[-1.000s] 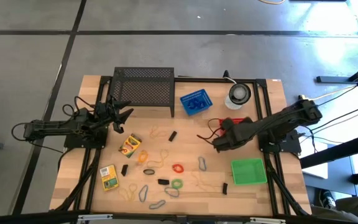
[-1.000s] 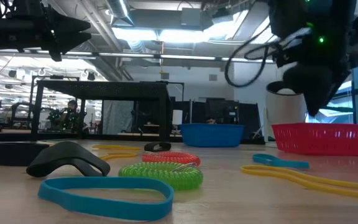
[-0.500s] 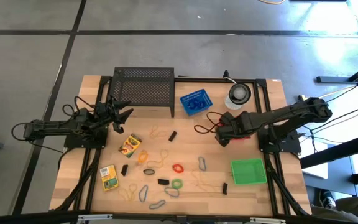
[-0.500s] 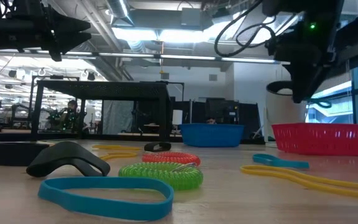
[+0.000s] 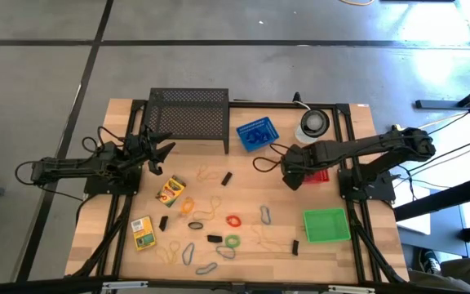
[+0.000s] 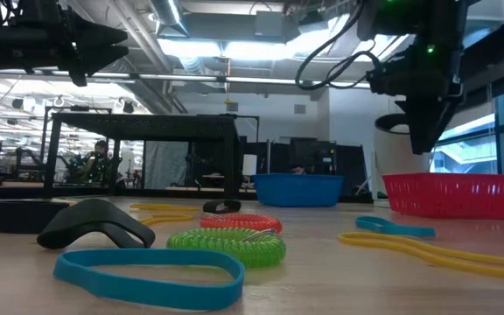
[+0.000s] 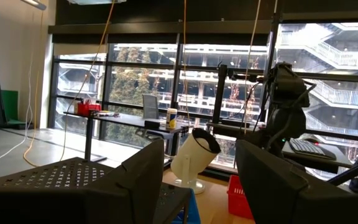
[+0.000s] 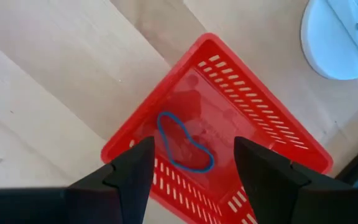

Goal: Pick & Place Office Desk Supplies
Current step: Put the blue rubber band into the red bin

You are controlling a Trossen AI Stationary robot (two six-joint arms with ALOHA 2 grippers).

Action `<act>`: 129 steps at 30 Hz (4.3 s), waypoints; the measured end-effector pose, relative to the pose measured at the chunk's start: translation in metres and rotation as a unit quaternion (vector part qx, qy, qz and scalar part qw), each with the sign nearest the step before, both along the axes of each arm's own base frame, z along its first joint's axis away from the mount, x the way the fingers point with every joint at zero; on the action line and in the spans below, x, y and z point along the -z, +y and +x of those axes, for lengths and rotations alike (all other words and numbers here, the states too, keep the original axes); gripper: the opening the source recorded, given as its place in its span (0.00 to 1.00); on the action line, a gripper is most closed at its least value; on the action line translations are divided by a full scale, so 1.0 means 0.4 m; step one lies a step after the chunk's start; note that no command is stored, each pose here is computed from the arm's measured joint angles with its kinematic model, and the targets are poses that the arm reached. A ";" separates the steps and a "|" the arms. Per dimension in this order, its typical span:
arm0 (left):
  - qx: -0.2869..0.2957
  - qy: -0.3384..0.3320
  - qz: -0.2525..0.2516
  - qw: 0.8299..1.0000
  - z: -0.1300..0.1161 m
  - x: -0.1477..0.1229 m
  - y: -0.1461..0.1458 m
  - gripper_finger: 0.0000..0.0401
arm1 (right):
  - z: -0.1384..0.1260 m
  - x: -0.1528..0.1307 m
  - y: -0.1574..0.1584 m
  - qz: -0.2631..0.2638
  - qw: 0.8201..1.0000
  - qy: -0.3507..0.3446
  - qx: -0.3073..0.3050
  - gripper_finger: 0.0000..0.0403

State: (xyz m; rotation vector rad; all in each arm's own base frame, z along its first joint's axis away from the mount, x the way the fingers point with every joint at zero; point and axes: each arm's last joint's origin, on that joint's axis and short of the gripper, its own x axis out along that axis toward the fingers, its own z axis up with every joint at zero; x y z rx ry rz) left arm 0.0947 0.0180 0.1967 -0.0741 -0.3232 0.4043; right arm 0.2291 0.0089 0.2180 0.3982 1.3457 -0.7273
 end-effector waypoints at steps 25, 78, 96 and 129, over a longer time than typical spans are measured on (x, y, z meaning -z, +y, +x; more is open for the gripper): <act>0.000 0.000 0.000 1.000 0.000 0.000 0.000 0.48 | 0.163 0.138 0.189 0.074 0.950 -0.117 -0.279 0.55; 0.000 0.000 0.000 1.000 0.000 0.000 0.000 0.48 | 0.218 0.144 0.217 -0.008 0.943 -0.188 -0.275 0.02; 0.000 0.000 0.000 1.000 0.000 0.000 0.000 0.48 | 0.213 -0.223 0.144 -0.222 0.782 -0.556 -0.173 0.03; 0.000 0.000 0.000 1.000 0.000 0.000 0.000 0.48 | -0.036 -0.064 0.093 -0.152 0.966 -0.171 0.117 0.03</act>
